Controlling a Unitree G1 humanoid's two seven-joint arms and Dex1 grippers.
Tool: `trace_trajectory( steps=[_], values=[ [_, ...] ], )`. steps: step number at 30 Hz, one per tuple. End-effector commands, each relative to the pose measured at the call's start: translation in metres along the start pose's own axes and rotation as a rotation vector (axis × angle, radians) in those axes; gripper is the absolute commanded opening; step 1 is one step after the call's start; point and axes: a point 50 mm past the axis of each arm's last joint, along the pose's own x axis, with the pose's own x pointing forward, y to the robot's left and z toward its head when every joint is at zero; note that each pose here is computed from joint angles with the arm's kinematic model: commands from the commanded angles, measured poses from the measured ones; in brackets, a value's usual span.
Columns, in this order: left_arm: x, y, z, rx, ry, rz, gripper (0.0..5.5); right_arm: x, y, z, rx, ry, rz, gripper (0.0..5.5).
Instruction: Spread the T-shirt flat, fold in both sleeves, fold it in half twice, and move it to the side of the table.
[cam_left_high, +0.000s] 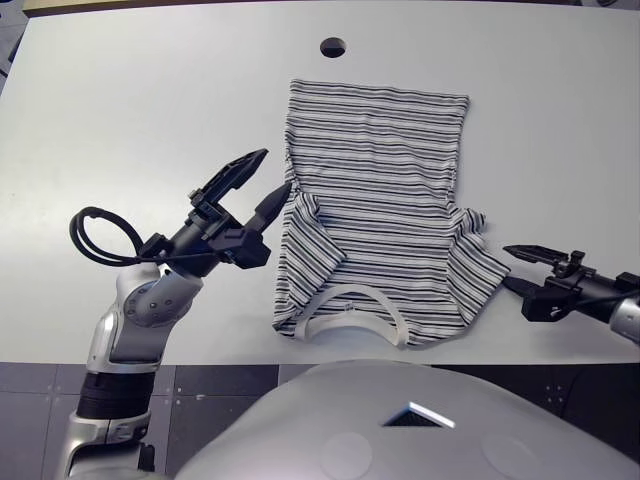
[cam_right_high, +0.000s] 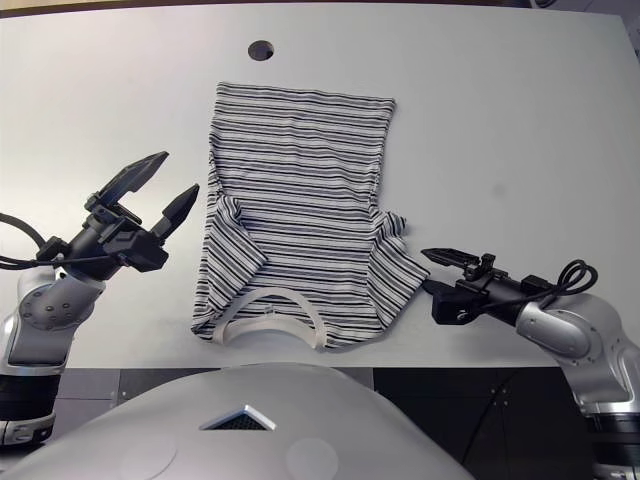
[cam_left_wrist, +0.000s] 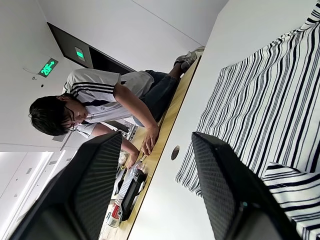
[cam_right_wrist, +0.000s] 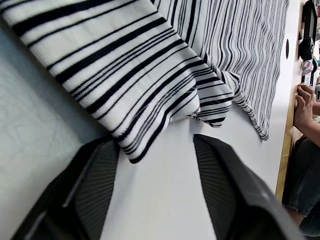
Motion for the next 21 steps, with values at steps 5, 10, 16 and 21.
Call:
trace_trajectory(
  steps=[5, 10, 16, 21],
  values=[
    [0.000, 0.003, 0.009, -0.026, -0.034, 0.029, 2.60, 0.007, 0.008, -0.002, 0.007, -0.006, 0.048, 1.10],
    [0.000, 0.003, 0.010, -0.039, -0.039, 0.034, 2.60, 0.005, 0.009, -0.005, 0.015, 0.001, 0.038, 0.26],
    [-0.001, 0.004, 0.010, -0.044, -0.041, 0.043, 2.60, 0.003, 0.006, -0.002, 0.014, -0.014, -0.003, 0.12],
    [-0.003, 0.004, 0.009, -0.060, -0.042, 0.071, 2.60, -0.004, -0.017, 0.009, -0.008, -0.053, -0.168, 0.12]
  ],
)
